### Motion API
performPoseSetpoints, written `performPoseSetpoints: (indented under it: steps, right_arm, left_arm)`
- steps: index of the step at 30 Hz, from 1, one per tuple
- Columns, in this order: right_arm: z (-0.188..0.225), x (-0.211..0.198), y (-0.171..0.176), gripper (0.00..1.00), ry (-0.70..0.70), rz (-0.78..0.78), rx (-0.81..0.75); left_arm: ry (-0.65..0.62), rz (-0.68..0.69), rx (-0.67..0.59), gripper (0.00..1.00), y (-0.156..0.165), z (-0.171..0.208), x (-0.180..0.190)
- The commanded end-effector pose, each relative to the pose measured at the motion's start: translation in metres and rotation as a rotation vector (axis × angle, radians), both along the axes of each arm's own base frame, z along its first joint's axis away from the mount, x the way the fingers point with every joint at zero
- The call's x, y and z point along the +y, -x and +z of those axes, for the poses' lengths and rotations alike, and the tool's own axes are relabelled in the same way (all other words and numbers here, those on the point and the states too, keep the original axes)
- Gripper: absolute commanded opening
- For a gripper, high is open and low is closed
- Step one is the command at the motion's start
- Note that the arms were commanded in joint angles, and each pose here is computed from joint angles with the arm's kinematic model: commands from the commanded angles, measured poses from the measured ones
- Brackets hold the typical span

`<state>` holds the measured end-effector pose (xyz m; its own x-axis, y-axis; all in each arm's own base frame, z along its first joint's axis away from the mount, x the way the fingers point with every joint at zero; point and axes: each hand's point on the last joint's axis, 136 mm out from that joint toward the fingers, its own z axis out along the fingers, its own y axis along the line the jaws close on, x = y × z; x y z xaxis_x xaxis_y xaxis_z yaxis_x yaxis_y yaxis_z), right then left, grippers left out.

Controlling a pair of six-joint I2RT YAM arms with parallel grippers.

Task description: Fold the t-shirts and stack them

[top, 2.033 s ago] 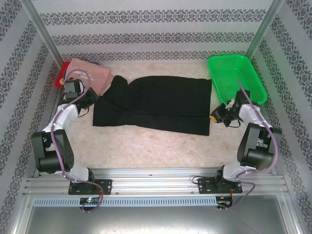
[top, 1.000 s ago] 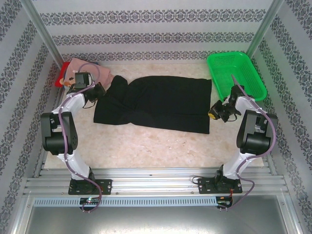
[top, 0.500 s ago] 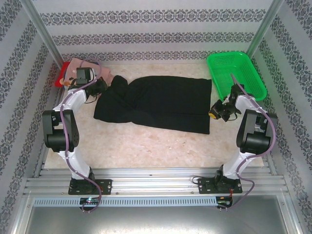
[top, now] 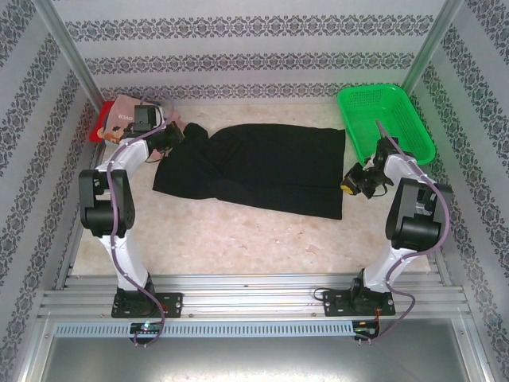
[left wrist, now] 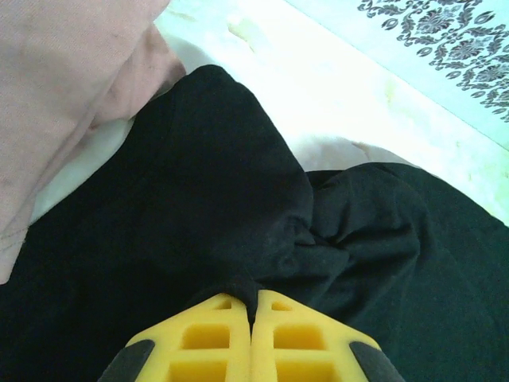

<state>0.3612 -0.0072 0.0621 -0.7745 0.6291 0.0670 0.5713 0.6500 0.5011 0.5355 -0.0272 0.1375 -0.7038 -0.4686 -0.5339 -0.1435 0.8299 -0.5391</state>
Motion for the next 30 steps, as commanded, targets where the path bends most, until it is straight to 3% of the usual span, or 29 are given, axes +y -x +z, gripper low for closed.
performPoseSetpoints:
  steps: [1,6,7,8,10,11,14,15,19,22,30]
  right_arm:
    - [0.000,-0.005,-0.016,0.03,0.043,0.022,-0.040]
    - [0.010,-0.004,-0.022,0.08,0.042,0.038,-0.071]
    - [0.011,-0.003,-0.023,0.15,0.038,0.042,-0.071]
    - [0.012,-0.002,-0.023,0.19,0.035,0.049,-0.073]
    - [0.015,0.000,-0.023,0.26,0.034,0.056,-0.079]
    - [0.019,0.000,-0.024,0.31,0.037,0.059,-0.090]
    - [0.038,0.002,-0.023,0.40,0.048,0.068,-0.141]
    - [0.046,0.003,-0.021,0.43,0.052,0.073,-0.159]
    - [0.079,0.009,-0.004,0.51,0.071,0.097,-0.216]
    - [0.093,0.018,0.018,0.56,0.063,0.105,-0.237]
    - [0.054,0.040,0.084,0.57,0.026,0.121,-0.120]
  left_arm:
    - [-0.023,-0.004,-0.030,0.00,-0.010,0.009,0.000]
    - [-0.050,0.028,-0.015,0.00,-0.001,0.006,0.013]
    - [-0.051,0.040,-0.008,0.07,0.000,0.005,0.017]
    - [-0.046,0.050,-0.002,0.21,0.001,0.003,0.020]
    - [-0.045,0.072,0.010,0.29,0.004,0.003,0.026]
    - [-0.059,0.089,0.009,0.38,0.006,0.007,0.031]
    - [-0.103,0.162,-0.013,0.72,0.016,0.027,0.051]
    - [-0.104,0.186,-0.025,0.75,0.021,0.036,0.059]
    - [-0.111,0.269,-0.049,0.77,0.052,0.066,0.080]
    - [-0.085,0.267,-0.033,0.79,0.080,0.071,0.074]
    - [0.004,0.195,0.171,0.72,0.131,-0.001,0.050]
